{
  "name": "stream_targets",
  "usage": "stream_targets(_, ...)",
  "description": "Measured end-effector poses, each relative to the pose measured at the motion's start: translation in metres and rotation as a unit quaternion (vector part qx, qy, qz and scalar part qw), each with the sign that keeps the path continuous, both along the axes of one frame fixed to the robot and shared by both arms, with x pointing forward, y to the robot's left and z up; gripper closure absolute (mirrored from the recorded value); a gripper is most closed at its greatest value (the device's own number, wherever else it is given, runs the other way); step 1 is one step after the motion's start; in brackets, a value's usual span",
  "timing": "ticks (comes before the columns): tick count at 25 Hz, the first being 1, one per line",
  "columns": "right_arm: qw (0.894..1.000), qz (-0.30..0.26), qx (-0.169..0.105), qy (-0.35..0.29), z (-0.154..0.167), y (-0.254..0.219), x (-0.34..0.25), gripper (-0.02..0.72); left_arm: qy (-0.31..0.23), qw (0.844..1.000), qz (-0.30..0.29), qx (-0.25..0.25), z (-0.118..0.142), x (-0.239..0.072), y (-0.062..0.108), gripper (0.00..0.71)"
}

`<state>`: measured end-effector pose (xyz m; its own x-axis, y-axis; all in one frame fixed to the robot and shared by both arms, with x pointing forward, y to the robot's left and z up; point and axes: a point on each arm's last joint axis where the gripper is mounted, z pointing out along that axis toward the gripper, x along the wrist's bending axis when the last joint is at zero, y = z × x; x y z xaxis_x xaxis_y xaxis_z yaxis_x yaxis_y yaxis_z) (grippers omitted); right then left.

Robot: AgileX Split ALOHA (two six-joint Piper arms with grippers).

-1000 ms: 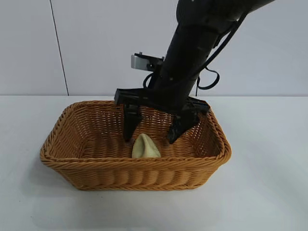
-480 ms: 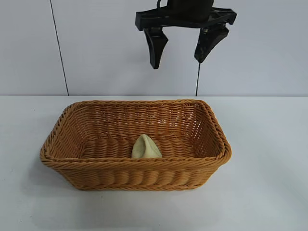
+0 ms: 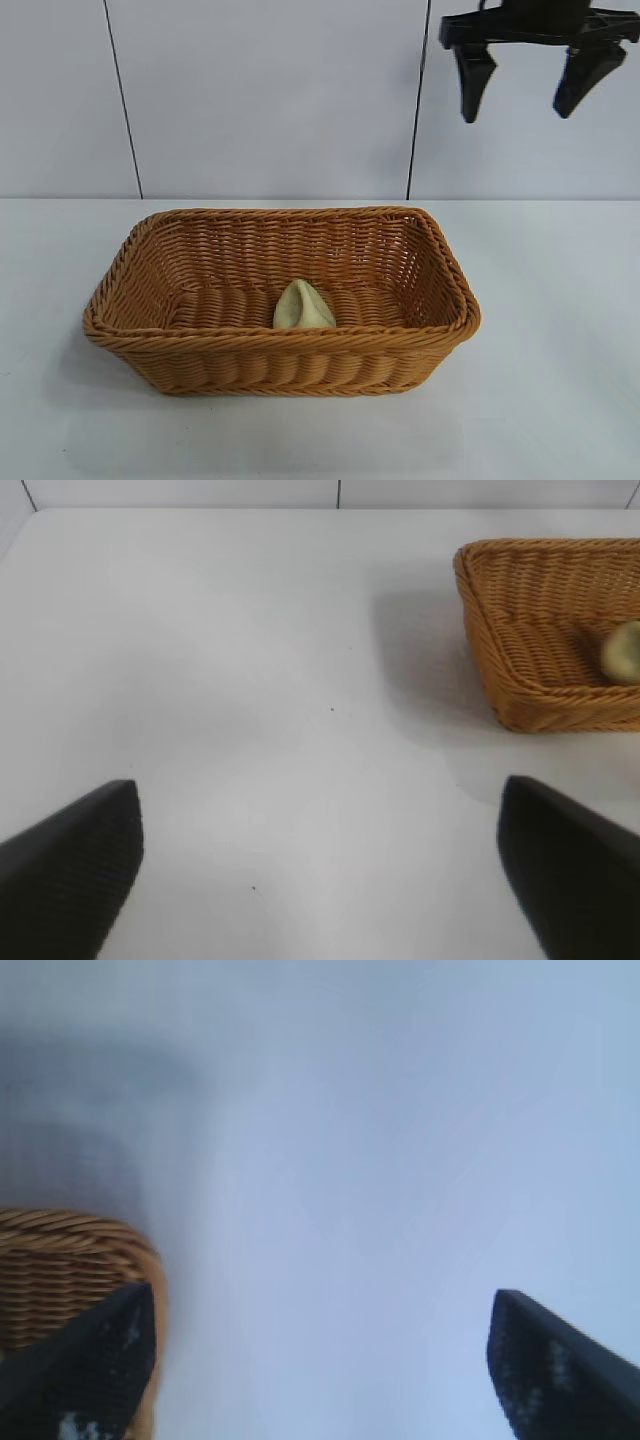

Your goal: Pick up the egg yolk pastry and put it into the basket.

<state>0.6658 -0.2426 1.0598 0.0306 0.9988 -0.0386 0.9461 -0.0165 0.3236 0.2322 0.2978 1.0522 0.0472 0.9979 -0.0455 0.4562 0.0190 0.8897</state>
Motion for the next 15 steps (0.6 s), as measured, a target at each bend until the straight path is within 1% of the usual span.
stream_targets(2, 1.000, -0.023, -0.002, 0.003, 0.000, -0.024, 0.002, 0.058, 0.000, 1.000, 0.000, 0.000, 0.000, 0.000, 0.000, 0.018)
stream_targets(6, 0.999, -0.049, -0.007, 0.008, 0.000, -0.058, 0.003, 0.058, 0.000, 1.000, 0.000, 0.000, 0.000, 0.000, 0.000, 0.018)
stream_targets(10, 0.999, -0.048, -0.012, 0.014, 0.000, -0.068, 0.002, 0.058, 0.000, 1.000, 0.000, 0.000, 0.000, 0.000, 0.000, 0.018)
stream_targets(13, 0.999, -0.035, -0.002, 0.016, -0.001, -0.065, 0.002, 0.058, 0.000, 1.000, 0.000, 0.000, 0.000, 0.000, 0.000, 0.018)
stream_targets(15, 0.999, -0.029, 0.016, 0.017, -0.001, -0.061, 0.002, 0.058, 0.000, 1.000, 0.000, 0.000, 0.000, 0.000, 0.000, 0.018)
